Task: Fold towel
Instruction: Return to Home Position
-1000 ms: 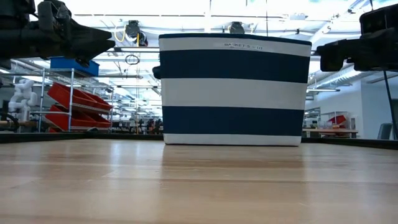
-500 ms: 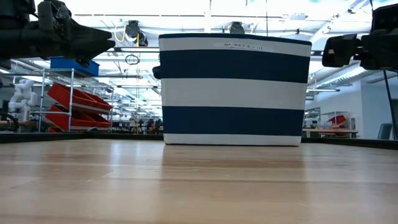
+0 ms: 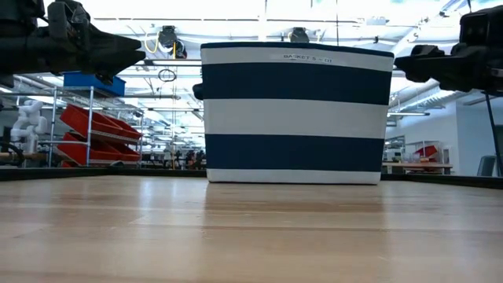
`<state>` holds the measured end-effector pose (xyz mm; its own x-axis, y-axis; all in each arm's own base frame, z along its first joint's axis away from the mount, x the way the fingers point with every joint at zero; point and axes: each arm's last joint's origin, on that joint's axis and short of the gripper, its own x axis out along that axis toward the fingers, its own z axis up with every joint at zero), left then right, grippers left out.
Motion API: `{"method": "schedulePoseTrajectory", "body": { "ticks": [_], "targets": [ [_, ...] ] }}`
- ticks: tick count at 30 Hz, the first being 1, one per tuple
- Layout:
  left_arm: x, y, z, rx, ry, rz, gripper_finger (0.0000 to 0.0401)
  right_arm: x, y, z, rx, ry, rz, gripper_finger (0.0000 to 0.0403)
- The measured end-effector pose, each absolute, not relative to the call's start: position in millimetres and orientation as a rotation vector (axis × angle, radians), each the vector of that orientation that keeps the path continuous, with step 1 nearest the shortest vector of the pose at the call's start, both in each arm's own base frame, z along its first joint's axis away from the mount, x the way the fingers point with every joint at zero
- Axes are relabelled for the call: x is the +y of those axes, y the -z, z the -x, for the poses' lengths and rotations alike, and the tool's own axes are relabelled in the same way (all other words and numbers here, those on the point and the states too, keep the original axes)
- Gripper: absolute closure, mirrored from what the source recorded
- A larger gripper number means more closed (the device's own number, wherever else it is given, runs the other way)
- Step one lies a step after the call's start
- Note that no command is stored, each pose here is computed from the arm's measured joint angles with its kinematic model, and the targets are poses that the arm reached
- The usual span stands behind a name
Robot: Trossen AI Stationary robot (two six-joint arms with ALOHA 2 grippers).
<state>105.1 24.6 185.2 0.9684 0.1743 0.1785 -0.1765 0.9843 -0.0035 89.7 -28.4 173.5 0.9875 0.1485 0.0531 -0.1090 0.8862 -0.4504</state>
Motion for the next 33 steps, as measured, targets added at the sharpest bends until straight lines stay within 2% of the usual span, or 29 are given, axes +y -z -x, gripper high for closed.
{"method": "schedulePoseTrajectory", "body": {
  "ticks": [8, 12, 18, 33],
  "targets": [
    [24.6, -185.2, -105.1, -0.179, -0.177, -0.012, 0.0222, -25.5, -173.0, -89.3, -0.109, -0.231, 0.517, 0.019],
    [24.6, -185.2, -105.1, -0.179, -0.177, -0.013, 0.0222, -28.0, -173.2, -89.8, -0.082, -0.149, 0.406, 0.019],
    [24.6, -185.2, -105.1, -0.179, -0.177, -0.012, 0.0222, -27.8, -173.2, -89.8, -0.086, -0.154, 0.434, 0.019],
    [24.6, -185.2, -105.1, -0.179, -0.177, -0.012, 0.0222, -28.6, -173.4, -90.0, -0.065, -0.133, 0.183, 0.019]
  ]
}}
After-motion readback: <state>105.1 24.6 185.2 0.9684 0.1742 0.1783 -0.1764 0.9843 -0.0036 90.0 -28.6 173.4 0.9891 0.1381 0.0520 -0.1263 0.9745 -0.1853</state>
